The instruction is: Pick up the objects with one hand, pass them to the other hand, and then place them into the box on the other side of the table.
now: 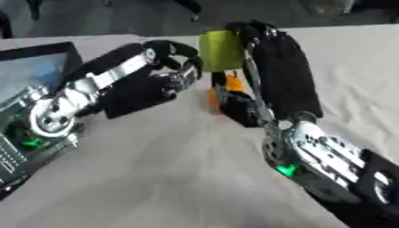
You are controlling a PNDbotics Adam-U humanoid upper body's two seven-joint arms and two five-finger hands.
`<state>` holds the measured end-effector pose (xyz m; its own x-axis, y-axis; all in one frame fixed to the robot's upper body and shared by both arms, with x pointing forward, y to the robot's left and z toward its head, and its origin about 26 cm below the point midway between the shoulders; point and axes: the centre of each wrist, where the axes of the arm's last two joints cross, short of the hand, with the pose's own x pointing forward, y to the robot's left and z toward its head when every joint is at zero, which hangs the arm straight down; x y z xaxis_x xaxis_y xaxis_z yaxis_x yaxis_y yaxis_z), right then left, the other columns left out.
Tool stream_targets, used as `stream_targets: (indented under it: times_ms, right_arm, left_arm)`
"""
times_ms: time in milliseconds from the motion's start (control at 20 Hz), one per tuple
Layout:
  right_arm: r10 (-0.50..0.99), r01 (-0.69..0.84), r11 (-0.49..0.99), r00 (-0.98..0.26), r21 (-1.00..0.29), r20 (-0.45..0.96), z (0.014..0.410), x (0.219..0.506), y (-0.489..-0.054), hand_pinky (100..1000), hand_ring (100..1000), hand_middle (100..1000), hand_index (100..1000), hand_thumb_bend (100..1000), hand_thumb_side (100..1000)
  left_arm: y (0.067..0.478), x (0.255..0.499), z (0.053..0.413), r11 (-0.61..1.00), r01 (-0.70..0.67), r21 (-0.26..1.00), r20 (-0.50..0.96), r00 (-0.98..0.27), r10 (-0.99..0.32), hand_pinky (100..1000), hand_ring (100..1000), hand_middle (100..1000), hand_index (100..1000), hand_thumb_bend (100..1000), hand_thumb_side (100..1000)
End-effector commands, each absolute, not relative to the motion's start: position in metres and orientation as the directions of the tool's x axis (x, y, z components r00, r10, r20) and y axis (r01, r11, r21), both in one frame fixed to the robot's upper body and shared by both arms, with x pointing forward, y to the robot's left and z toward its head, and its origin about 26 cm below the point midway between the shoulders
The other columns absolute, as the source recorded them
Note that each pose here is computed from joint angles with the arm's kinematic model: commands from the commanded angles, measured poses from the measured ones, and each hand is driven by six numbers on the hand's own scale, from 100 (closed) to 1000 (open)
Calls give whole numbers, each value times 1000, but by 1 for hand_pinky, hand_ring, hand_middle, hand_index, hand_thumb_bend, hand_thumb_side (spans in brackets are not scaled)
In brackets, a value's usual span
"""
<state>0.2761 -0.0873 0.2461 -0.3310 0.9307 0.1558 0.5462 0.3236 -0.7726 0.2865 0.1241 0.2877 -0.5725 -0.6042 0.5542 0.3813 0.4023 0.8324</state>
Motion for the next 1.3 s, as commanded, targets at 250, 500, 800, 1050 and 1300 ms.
stream_targets:
  times_ms: [250, 500, 800, 1050, 1300]
  right_arm:
    - [925, 578, 339, -348, -742, 152, 254, 271, -86, 783, 690, 591, 577, 100, 100]
    - [926, 584, 337, -346, -739, 148, 253, 271, -86, 783, 688, 590, 576, 100, 100]
    - [927, 587, 336, -344, -736, 149, 252, 271, -86, 782, 688, 590, 575, 100, 100]
    - [932, 596, 328, -332, -733, 147, 250, 271, -87, 781, 690, 590, 575, 100, 100]
    - [950, 634, 290, -280, -716, 137, 243, 272, -91, 782, 686, 590, 577, 100, 100]
  left_arm:
    - [122, 283, 298, 389, 392, 833, 553, -604, -575, 1000, 918, 932, 926, 100, 953]
    - [119, 282, 299, 380, 422, 823, 568, -610, -553, 1000, 920, 934, 928, 100, 969]
    - [119, 282, 299, 386, 416, 824, 567, -610, -553, 1000, 921, 935, 930, 100, 962]
    - [124, 283, 304, 419, 354, 836, 547, -597, -587, 1000, 955, 963, 950, 100, 863]
    - [122, 283, 299, 447, 258, 857, 504, -604, -618, 1000, 958, 965, 969, 100, 805]
